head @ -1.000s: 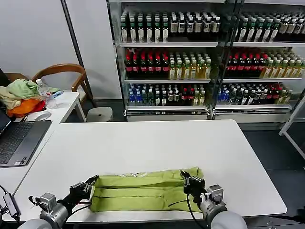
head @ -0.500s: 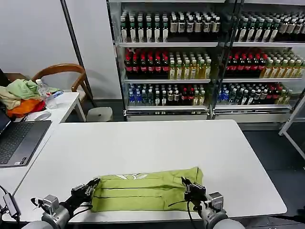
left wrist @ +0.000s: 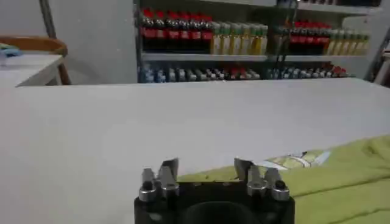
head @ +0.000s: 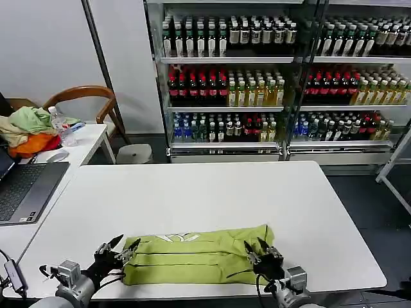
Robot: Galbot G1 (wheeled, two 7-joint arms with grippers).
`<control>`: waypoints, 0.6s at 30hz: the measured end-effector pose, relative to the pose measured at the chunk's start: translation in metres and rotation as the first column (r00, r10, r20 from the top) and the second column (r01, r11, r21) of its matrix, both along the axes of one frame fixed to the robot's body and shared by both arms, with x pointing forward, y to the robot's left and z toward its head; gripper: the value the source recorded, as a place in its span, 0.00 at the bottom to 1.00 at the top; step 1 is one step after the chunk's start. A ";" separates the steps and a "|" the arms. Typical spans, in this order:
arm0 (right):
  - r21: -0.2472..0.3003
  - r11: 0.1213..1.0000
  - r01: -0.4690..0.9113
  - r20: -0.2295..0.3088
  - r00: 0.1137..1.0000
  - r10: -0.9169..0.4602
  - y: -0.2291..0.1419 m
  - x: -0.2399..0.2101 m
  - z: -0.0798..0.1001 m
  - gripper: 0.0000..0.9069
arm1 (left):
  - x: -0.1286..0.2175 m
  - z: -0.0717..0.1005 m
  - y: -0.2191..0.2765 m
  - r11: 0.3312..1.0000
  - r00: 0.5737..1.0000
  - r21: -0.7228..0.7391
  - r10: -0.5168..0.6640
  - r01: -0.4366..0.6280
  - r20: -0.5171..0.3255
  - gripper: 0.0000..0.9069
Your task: Fold and organize the clothes.
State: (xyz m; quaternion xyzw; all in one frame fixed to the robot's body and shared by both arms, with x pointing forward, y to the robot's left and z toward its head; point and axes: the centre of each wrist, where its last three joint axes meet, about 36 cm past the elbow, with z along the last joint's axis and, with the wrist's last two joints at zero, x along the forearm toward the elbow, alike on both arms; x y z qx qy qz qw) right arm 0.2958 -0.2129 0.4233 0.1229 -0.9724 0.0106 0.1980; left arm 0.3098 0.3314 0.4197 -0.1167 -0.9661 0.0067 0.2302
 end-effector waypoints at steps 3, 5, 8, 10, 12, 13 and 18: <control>-0.006 1.000 0.016 0.016 1.000 -0.015 -0.004 -0.004 0.004 1.00 | -0.004 0.002 -0.011 0.999 0.999 0.012 0.049 -0.049 -0.010 1.00; -0.012 1.000 0.027 0.023 0.999 -0.027 -0.007 -0.007 0.007 1.00 | -0.006 0.001 -0.017 0.996 0.996 0.018 0.085 -0.085 -0.018 1.00; -0.023 0.999 0.046 0.033 0.998 -0.045 -0.014 -0.010 0.013 1.00 | -0.008 -0.001 -0.024 0.990 0.990 0.022 0.137 -0.136 -0.028 1.00; -0.027 0.998 0.057 0.041 0.998 -0.056 -0.017 -0.013 0.017 1.00 | -0.008 -0.002 -0.029 0.986 0.985 0.021 0.167 -0.167 -0.034 1.00; -0.030 0.997 0.070 0.052 0.996 -0.068 -0.021 -0.015 0.023 1.00 | -0.008 -0.004 -0.033 0.982 0.981 0.017 0.189 -0.189 -0.041 1.00; -0.031 0.997 0.076 0.058 0.996 -0.074 -0.023 -0.015 0.026 1.00 | -0.008 -0.006 -0.035 0.980 0.979 0.013 0.198 -0.198 -0.046 1.00; -0.040 0.994 0.102 0.074 0.992 -0.099 -0.031 -0.020 0.034 1.00 | -0.006 -0.013 -0.045 0.972 0.969 -0.001 0.236 -0.236 -0.071 1.00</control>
